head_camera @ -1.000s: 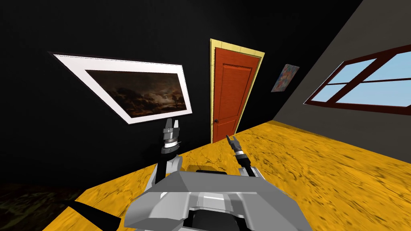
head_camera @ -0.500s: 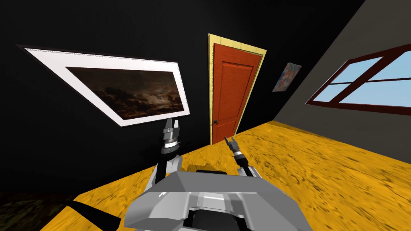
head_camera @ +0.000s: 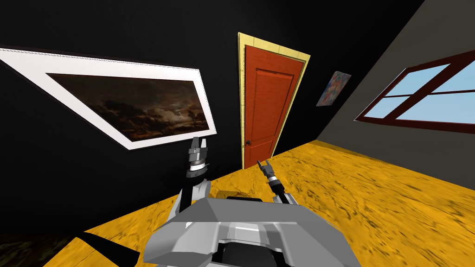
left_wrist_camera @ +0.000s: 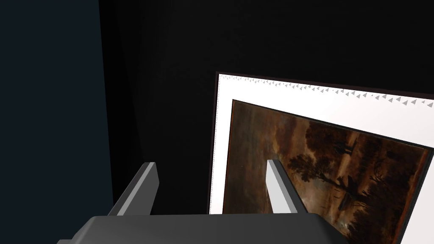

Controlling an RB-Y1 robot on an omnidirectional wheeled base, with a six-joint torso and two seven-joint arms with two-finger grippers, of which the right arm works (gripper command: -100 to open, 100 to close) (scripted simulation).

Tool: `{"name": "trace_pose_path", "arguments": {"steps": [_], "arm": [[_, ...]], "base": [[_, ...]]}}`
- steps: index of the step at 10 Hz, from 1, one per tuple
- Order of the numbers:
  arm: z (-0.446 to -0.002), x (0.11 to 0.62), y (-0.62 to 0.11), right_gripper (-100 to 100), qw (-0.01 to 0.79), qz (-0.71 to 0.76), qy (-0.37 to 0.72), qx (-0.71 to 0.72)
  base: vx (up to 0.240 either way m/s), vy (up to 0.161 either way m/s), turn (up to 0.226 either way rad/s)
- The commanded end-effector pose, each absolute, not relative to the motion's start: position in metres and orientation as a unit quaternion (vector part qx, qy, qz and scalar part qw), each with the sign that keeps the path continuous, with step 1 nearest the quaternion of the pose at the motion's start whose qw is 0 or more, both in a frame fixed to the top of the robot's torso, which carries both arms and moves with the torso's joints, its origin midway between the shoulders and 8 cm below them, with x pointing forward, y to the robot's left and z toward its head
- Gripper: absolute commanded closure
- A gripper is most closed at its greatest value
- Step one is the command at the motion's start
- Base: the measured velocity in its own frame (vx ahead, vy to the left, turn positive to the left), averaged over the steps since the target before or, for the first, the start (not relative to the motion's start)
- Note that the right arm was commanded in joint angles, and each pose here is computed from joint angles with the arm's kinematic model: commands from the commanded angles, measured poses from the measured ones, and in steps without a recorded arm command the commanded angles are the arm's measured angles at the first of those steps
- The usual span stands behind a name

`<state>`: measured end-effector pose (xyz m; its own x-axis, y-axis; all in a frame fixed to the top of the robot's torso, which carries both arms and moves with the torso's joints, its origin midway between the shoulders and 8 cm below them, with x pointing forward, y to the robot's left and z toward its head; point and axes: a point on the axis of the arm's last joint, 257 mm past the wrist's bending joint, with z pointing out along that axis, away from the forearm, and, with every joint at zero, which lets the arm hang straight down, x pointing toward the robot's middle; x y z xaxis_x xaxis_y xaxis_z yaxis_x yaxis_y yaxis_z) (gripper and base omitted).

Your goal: Pull the door open

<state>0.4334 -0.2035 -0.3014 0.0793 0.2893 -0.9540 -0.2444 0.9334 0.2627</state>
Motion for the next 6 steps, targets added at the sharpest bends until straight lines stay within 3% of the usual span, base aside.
{"name": "trace_pose_path", "arguments": {"steps": [1, 6], "arm": [[-0.309, 0.435, -0.198, -100, 0.732, 0.175, 0.659, 0.004], [-0.337, 0.432, -0.178, -100, 0.72, 0.156, 0.674, -0.04]], "base": [[0.082, -0.042, -0.006], [0.121, -0.039, -0.006]]}}
